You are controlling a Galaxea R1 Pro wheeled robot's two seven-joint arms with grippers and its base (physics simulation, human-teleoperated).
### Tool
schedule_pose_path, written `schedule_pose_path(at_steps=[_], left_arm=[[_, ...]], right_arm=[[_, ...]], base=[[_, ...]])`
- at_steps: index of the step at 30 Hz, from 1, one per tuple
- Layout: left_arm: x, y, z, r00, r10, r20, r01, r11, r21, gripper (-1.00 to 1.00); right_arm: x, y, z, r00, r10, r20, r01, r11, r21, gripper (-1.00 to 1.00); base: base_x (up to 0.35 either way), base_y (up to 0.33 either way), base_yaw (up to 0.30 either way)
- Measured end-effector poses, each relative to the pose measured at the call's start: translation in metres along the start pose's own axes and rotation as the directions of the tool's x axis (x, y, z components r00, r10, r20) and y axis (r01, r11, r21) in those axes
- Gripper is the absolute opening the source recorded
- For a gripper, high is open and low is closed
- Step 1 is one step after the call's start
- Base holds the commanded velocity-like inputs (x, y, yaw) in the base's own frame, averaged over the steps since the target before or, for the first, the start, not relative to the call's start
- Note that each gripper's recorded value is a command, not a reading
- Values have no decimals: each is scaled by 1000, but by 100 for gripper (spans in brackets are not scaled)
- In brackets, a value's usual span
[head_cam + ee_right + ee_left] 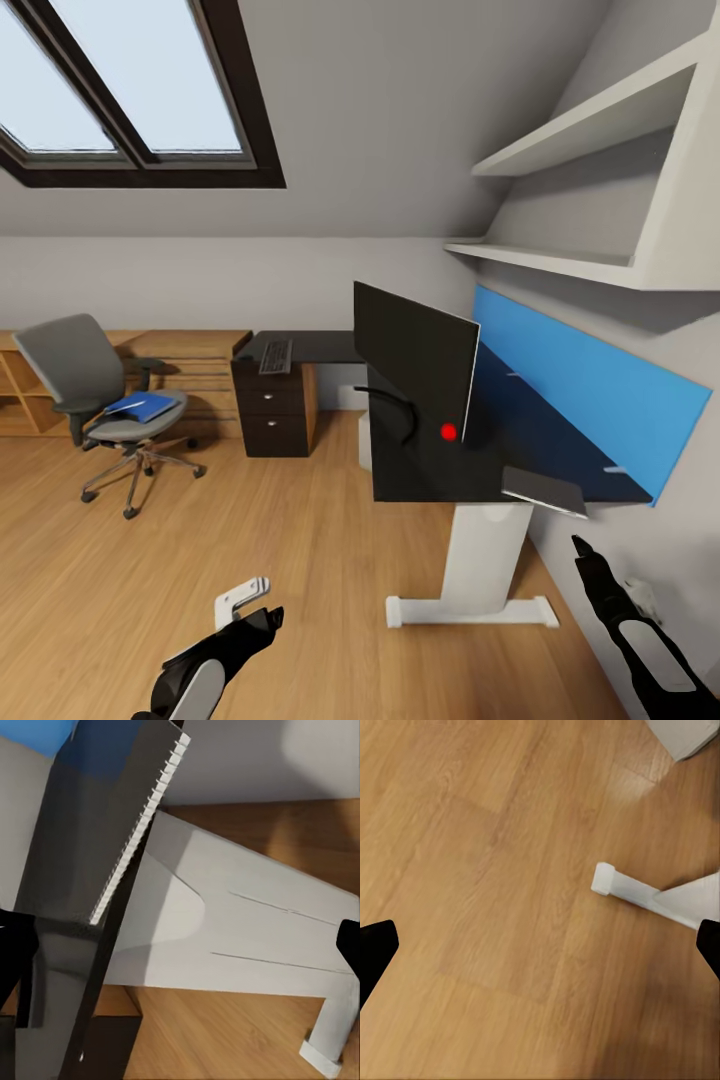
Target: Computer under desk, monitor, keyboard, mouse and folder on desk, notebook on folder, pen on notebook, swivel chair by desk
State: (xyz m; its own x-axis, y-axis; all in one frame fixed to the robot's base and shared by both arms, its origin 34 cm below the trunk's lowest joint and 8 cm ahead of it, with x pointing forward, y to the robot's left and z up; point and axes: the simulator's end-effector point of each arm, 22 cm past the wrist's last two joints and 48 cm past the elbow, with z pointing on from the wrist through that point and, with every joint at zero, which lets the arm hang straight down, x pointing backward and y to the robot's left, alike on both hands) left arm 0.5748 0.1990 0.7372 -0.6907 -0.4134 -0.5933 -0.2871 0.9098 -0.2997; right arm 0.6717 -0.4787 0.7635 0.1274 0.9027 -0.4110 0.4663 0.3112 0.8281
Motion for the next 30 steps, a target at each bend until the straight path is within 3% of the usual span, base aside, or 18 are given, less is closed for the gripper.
schedule_pose_path(at_steps=[10, 30], left_arm=[[1, 0, 0, 1000, 0, -1, 0, 1000, -1, 100], [10, 3, 4, 1000, 4, -23, -4, 1000, -12, 100]], right_arm=[[0, 0, 0, 1000, 0, 0, 0, 1000, 0, 100], [0, 0, 0, 1000, -2, 0, 2, 1000, 2, 100]], base=[[230, 0, 0], [57, 0, 0]])
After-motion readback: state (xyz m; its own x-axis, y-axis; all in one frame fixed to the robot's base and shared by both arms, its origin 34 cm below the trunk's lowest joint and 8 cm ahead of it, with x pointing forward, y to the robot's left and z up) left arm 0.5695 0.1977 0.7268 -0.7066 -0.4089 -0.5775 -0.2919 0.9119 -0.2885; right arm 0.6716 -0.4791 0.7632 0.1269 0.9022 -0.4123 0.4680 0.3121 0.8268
